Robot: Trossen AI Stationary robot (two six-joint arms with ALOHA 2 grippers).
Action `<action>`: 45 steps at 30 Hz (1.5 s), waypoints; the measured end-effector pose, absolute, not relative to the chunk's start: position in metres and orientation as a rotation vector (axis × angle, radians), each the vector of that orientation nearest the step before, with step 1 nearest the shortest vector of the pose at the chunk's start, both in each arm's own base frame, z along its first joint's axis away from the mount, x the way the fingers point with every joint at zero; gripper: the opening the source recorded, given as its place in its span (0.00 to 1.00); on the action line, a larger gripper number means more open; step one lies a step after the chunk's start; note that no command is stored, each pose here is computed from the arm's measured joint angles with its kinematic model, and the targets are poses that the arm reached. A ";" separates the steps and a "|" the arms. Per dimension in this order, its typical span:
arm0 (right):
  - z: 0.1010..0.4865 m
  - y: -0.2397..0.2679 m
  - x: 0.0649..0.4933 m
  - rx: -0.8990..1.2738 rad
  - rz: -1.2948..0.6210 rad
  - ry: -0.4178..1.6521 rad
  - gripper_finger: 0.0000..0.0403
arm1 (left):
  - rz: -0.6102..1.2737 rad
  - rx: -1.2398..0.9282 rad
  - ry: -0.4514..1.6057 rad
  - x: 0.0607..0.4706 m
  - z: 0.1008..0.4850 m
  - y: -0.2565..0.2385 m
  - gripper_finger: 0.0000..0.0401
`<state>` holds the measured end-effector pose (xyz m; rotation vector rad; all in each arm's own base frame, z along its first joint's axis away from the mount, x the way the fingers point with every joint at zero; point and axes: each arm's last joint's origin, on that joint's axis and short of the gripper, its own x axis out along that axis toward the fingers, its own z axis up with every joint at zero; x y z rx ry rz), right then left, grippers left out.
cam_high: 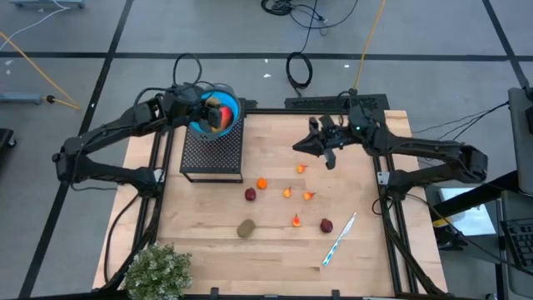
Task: Pick & Place Fruit
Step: Put the top kiwi into the blue strainer bowl on the shelf
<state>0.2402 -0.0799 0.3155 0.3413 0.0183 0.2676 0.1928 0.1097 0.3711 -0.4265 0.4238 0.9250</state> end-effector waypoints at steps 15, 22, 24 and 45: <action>0.338 -0.061 0.167 0.209 -0.049 0.094 0.00 | 1.029 -0.547 0.459 0.174 0.364 0.130 0.46; 0.340 -0.057 0.158 0.203 -0.050 0.100 0.00 | 1.047 -0.567 0.489 0.180 0.357 0.140 0.46; 0.339 -0.056 0.156 0.188 -0.050 0.116 0.00 | 1.040 -0.574 0.512 0.184 0.352 0.142 0.46; 0.338 -0.046 0.128 0.173 -0.106 0.166 0.00 | 1.074 -0.638 0.639 0.200 0.321 0.174 0.46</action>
